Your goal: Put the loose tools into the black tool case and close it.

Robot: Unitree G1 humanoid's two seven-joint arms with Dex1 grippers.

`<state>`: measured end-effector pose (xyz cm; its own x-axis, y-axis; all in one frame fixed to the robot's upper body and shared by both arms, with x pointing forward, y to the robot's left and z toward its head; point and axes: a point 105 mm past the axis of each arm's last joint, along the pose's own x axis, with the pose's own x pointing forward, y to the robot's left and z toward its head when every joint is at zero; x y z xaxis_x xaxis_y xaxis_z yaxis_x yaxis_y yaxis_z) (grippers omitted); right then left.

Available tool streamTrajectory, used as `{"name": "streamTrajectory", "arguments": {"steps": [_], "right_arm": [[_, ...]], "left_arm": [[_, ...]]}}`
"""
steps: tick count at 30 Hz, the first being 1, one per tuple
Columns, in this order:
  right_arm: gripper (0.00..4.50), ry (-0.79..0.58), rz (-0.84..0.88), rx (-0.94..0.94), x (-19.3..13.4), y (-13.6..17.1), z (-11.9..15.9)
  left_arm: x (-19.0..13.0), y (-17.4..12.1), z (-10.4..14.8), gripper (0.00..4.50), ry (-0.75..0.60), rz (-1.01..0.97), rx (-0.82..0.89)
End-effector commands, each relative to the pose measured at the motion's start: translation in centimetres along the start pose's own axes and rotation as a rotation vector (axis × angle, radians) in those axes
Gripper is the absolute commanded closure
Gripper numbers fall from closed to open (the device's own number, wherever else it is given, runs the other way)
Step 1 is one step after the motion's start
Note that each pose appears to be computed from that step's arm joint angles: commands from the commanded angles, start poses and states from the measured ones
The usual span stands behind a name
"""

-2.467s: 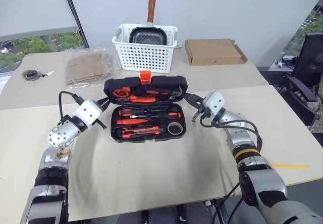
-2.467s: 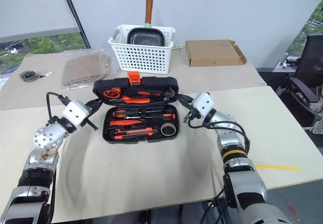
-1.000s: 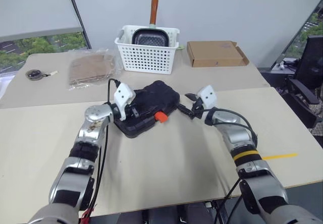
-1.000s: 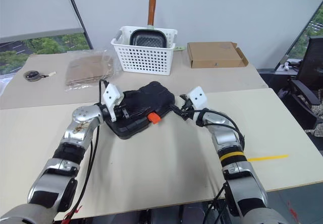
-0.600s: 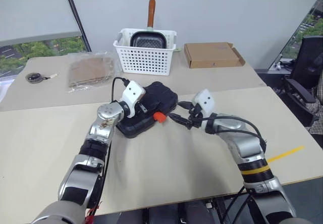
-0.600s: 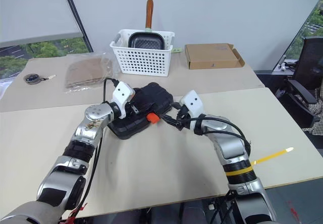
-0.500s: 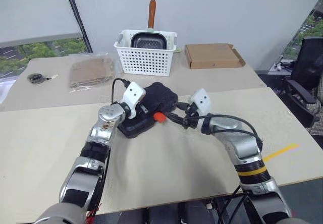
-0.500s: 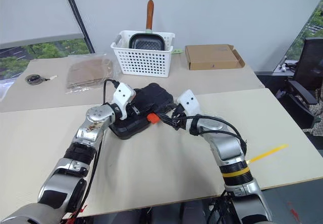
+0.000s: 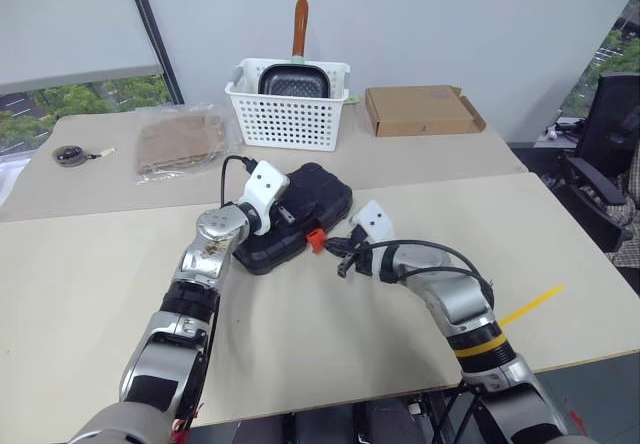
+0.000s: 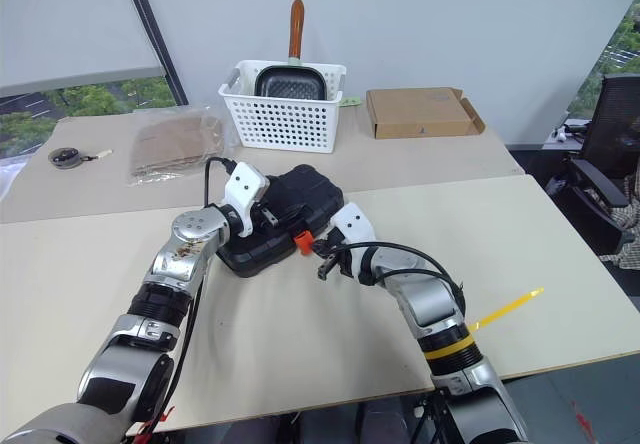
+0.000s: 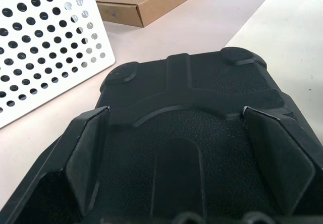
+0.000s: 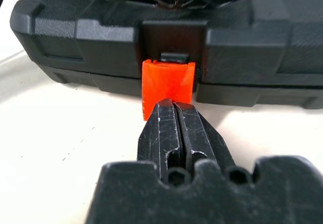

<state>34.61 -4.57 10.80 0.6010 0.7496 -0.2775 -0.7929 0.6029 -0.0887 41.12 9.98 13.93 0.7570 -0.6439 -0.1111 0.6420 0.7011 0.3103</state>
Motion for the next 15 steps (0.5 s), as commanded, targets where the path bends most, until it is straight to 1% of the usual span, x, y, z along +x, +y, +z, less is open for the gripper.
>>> {"name": "streamTrajectory", "arguments": {"steps": [1,3,5,6,8,10,11,12,15], "right_arm": [[4.48,-0.064,-0.022,-0.046,-0.7,-0.6,2.1],[4.48,-0.027,-0.002,-0.067,-1.4,-0.4,1.5],[3.87,-0.002,-0.005,-0.085,-1.6,-0.3,1.3],[3.66,0.004,-0.004,-0.085,-1.5,-0.1,1.3],[2.93,0.010,-0.050,-0.084,-1.1,-0.1,1.3],[2.32,0.025,-0.063,-0.096,-0.8,0.2,1.2],[1.92,0.029,-0.066,-0.095,-0.7,0.3,1.2],[1.68,0.031,-0.072,-0.084,-0.5,0.5,1.2],[1.68,0.030,-0.077,-0.056,-0.1,1.1,1.2]], "left_arm": [[-0.6,-0.7,-4.0,0.00,0.133,-0.013,-0.060],[-0.6,-0.7,-4.0,0.00,0.131,-0.010,-0.062],[-0.6,-0.7,-4.0,0.00,0.130,-0.010,-0.063],[-0.5,-0.7,-3.9,0.00,0.129,-0.009,-0.064],[-0.5,-0.8,-3.9,0.00,0.126,-0.009,-0.067],[-0.5,-0.8,-3.9,0.00,0.125,-0.009,-0.067],[-0.5,-0.8,-3.9,0.00,0.125,-0.009,-0.068],[-0.5,-0.8,-3.9,0.00,0.125,-0.010,-0.068],[-0.5,-0.8,-3.9,0.00,0.126,-0.009,-0.067]]}}
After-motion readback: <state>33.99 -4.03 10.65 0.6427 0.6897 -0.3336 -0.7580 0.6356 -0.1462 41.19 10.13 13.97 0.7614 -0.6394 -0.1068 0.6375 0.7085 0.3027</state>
